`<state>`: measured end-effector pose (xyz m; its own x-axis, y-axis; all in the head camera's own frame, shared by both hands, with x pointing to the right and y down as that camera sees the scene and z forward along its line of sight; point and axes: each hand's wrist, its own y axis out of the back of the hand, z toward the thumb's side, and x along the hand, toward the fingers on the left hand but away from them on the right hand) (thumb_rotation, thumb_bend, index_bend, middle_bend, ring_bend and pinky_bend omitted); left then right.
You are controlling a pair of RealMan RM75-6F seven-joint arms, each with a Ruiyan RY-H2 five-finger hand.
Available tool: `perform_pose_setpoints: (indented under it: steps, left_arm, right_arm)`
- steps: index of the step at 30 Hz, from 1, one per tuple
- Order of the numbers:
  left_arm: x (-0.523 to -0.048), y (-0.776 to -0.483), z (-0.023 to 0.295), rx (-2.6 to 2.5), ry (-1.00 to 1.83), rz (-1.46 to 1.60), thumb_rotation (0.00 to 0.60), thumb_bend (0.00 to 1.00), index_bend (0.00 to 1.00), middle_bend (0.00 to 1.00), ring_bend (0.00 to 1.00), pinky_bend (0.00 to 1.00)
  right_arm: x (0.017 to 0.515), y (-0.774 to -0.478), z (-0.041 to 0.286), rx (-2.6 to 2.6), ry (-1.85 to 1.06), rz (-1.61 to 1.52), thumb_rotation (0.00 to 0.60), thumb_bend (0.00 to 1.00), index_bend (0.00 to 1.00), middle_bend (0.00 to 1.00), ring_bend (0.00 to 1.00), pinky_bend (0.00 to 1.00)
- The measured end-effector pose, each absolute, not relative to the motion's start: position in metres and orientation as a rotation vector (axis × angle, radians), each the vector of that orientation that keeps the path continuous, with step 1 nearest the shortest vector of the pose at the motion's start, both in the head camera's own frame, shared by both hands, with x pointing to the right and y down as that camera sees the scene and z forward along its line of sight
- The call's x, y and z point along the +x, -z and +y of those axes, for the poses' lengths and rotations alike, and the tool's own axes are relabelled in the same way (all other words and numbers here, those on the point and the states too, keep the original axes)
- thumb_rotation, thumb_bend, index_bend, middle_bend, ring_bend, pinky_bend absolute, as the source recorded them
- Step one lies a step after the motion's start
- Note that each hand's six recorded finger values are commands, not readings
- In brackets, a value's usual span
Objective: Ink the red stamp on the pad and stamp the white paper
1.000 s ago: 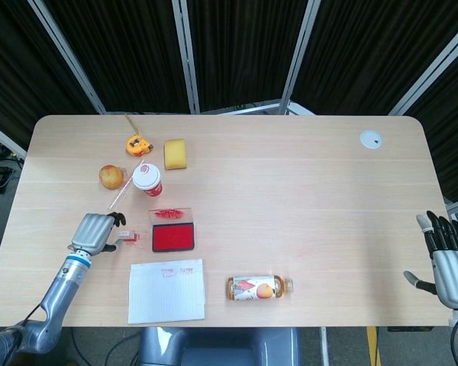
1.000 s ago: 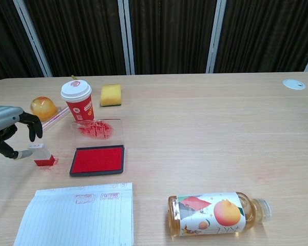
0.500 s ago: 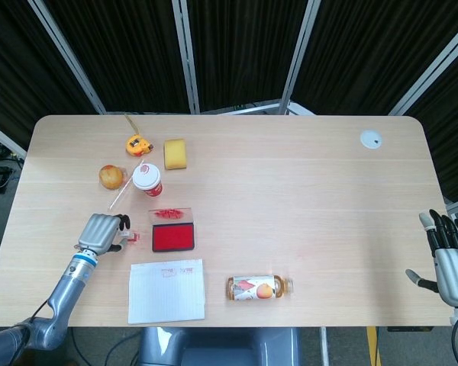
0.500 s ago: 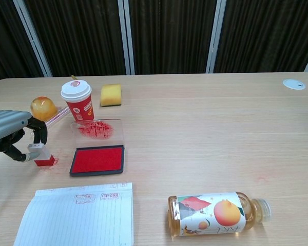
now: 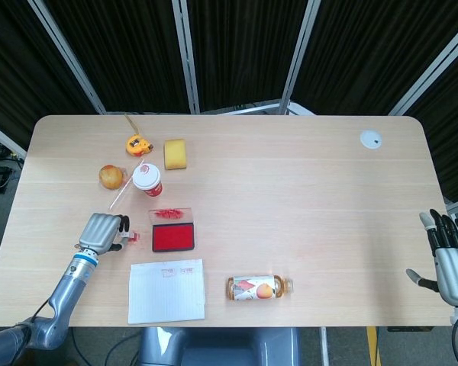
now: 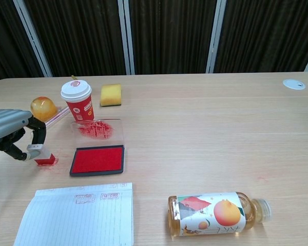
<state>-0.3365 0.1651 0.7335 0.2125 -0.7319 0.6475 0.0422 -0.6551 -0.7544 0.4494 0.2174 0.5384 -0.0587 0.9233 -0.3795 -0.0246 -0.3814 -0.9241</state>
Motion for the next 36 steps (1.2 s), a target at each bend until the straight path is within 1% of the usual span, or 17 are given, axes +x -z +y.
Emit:
perform_pose_setpoints:
  steps: [5, 10, 16, 20, 24, 29, 36]
  left_arm:
    - [-0.336, -0.731, 0.164, -1.846, 1.503, 0.654, 0.6, 0.33, 0.54, 0.52, 0.82, 0.81]
    - [-0.333, -0.724, 0.161, -1.873, 1.482, 0.677, 0.6, 0.37, 0.54, 0.53, 0.82, 0.81]
    - [-0.319, -0.704, 0.155, -1.947, 1.42, 0.705, 0.6, 0.39, 0.54, 0.53, 0.82, 0.81]
    - [-0.298, -0.691, 0.149, -2.003, 1.359, 0.691, 0.6, 0.39, 0.54, 0.53, 0.82, 0.81]
    - [-0.284, -0.693, 0.145, -2.027, 1.354, 0.668, 0.6, 0.4, 0.54, 0.54, 0.82, 0.81]
    - [-0.264, -0.703, 0.142, -2.058, 1.365, 0.651, 0.6, 0.4, 0.54, 0.54, 0.82, 0.81]
    - [-0.247, -0.715, 0.14, -2.05, 1.392, 0.619, 0.6, 0.4, 0.55, 0.55, 0.82, 0.8]
  right_arm:
    - [0.45, -0.538, 0.217, -1.435, -1.55, -1.013, 0.6, 0.0, 0.0, 0.0, 0.0, 0.0]
    - [0.45, -0.537, 0.218, -1.435, -1.548, -1.017, 0.6, 0.0, 0.0, 0.0, 0.0, 0.0]
    - [0.451, -0.536, 0.217, -1.435, -1.55, -1.023, 0.6, 0.0, 0.0, 0.0, 0.0, 0.0]
    - [0.452, -0.537, 0.216, -1.433, -1.557, -1.029, 0.6, 0.0, 0.0, 0.0, 0.0, 0.0]
    - [0.454, -0.538, 0.215, -1.43, -1.565, -1.031, 0.6, 0.0, 0.0, 0.0, 0.0, 0.0]
    - [0.459, -0.539, 0.214, -1.425, -1.581, -1.042, 0.6, 0.0, 0.0, 0.0, 0.0, 0.0]
    - [0.464, -0.538, 0.213, -1.424, -1.593, -1.057, 0.6, 0.0, 0.0, 0.0, 0.0, 0.0]
